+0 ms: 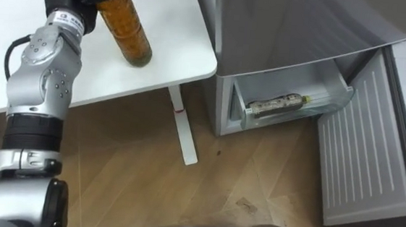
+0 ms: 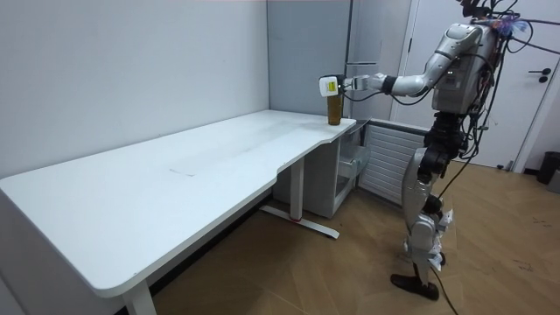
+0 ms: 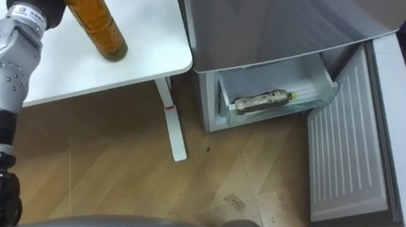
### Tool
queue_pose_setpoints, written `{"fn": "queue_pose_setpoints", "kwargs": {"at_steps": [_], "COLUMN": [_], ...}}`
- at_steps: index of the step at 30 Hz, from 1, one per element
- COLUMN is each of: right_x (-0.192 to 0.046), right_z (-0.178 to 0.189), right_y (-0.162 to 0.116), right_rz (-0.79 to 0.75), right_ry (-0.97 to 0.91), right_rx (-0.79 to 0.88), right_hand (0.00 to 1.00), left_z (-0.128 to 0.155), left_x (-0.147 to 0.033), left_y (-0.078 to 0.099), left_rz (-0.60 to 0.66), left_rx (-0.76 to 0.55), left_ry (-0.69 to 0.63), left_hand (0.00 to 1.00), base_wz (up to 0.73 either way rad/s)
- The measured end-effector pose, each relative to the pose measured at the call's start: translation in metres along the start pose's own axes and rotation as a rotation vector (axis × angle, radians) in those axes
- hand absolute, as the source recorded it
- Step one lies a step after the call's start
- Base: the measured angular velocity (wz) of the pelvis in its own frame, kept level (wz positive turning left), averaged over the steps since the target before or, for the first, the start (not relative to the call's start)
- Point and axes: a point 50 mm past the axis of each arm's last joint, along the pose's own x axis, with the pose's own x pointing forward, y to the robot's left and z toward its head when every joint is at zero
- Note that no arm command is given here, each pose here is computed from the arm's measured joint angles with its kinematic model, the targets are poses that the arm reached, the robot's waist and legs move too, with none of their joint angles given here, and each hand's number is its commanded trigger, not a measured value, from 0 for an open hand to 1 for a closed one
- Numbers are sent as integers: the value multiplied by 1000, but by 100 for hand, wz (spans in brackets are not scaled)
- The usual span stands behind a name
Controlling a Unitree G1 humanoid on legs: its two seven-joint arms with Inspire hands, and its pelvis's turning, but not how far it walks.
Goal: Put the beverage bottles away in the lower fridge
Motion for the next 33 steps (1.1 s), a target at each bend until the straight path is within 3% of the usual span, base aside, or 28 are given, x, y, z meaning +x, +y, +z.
{"fn": "queue_pose_setpoints", "kwargs": {"at_steps": [23,33], "right_x": [0,-1], "right_z": [-1,14], "right_y": [2,9], "right_rz": [2,36], "right_ry": [1,-54], "right_rx": [26,-20], "right_hand": [0,0], "left_z": [-2,-8], "left_x": [0,-1], "left_y": [0,-20], "left_rz": [-13,-48], "left_rx": [10,-59], "left_ry": [0,-24], "left_hand": [100,100], "base_wz": [0,0]}}
